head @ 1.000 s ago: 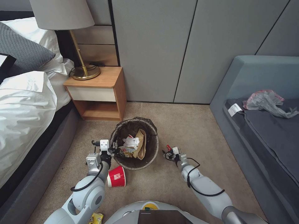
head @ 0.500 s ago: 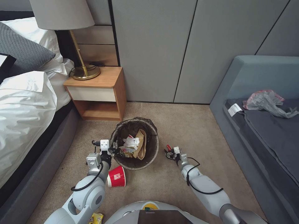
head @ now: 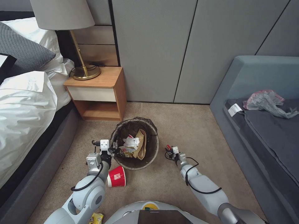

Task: Pick up the trash bin, then pick up the garbage from the floor and place it into the trash bin.

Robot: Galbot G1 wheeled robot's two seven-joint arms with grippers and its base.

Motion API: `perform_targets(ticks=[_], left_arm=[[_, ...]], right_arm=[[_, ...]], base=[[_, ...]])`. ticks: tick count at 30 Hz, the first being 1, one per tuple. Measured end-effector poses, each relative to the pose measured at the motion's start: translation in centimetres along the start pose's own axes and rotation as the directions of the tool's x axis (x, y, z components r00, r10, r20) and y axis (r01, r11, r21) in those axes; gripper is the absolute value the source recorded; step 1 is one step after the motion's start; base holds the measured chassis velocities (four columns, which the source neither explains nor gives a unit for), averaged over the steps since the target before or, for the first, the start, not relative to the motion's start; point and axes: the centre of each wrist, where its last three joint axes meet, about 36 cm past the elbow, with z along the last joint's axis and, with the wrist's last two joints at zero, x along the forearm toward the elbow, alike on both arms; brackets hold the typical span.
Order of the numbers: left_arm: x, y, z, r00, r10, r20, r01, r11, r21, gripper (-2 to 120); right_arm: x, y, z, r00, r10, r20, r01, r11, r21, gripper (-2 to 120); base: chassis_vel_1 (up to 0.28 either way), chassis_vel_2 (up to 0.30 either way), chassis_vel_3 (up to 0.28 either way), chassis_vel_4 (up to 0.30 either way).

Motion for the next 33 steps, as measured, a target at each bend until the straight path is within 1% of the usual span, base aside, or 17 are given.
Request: perform_targets(ticks=[1,4,5,7,8,9,10,11,12,13,23,26,33], left_arm=[[0.0,0.0,0.0,1.0,0.0,0.0,0.0,1.0,0.0,0],[0.1,0.0,-0.1,1.0,0.0,0.003,0.0,1.0,0.001,0],[0.1,0.0,-0.1,1.0,0.0,0.003,0.0,1.0,0.001,0],[0.1,-0.1,-0.2,1.0,0.0,0.006,0.0,1.0,0.003,0],[0.1,-0.1,-0.2,1.0,0.0,0.006,0.0,1.0,0.003,0],[0.1,-0.1,-0.2,1.0,0.0,0.006,0.0,1.0,0.003,0],[0.1,-0.1,-0.2,1.0,-0.001,0.006,0.001,1.0,0.004,0],[0.1,-0.1,-0.2,1.0,-0.001,0.007,0.001,1.0,0.004,0],[0.1,-0.1,-0.2,1.0,-0.001,0.007,0.001,1.0,0.004,0],[0.1,-0.1,-0.2,1.0,-0.001,0.007,0.001,1.0,0.004,0],[0.0,-0.1,-0.2,1.0,0.0,0.006,0.0,1.0,0.005,0],[-0.1,0.0,-0.2,1.0,0.002,0.004,-0.002,1.0,0.004,0],[-0.1,-0.1,-0.1,1.0,0.005,0.0,-0.005,1.0,0.003,0]], right_arm=[[0.0,0.0,0.0,1.0,0.0,0.0,0.0,1.0,0.0,44],[0.2,0.2,0.1,1.0,-0.006,-0.003,0.006,1.0,0.005,30],[0.2,0.2,0.1,1.0,-0.006,-0.003,0.006,1.0,0.005,30],[0.3,0.2,0.2,1.0,-0.007,-0.008,0.007,1.0,0.007,20],[0.3,0.2,0.2,1.0,-0.007,-0.008,0.007,1.0,0.007,20],[0.3,0.2,0.3,1.0,-0.007,-0.011,0.007,1.0,0.008,14],[0.3,0.2,0.3,1.0,-0.007,-0.012,0.007,1.0,0.009,9],[0.3,0.2,0.2,1.0,-0.007,-0.013,0.007,1.0,0.009,7],[0.3,0.2,0.2,1.0,-0.007,-0.013,0.007,1.0,0.009,7],[0.3,0.2,0.2,1.0,-0.005,-0.015,0.006,1.0,0.01,0],[0.4,-0.3,-0.1,1.0,0.03,-0.01,-0.03,0.999,0.014,0],[0.4,-0.6,-1.4,0.998,0.063,0.027,-0.064,0.998,0.006,0],[0.6,-0.8,-3.5,0.992,0.095,0.084,-0.095,0.995,-0.009,0]], base=[[0.0,0.0,0.0,0.0],[0.0,0.0,0.0,0.0],[0.0,0.0,0.0,0.0],[0.0,0.0,0.0,0.0],[0.0,0.0,0.0,0.0],[0.0,0.0,0.0,0.0],[0.0,0.0,0.0,0.0],[0.0,0.0,0.0,0.0],[0.0,0.0,0.0,0.0],[0.0,0.0,0.0,0.0],[0.0,0.0,0.0,0.0],[0.0,0.0,0.0,0.0],[0.0,0.0,0.0,0.0]])
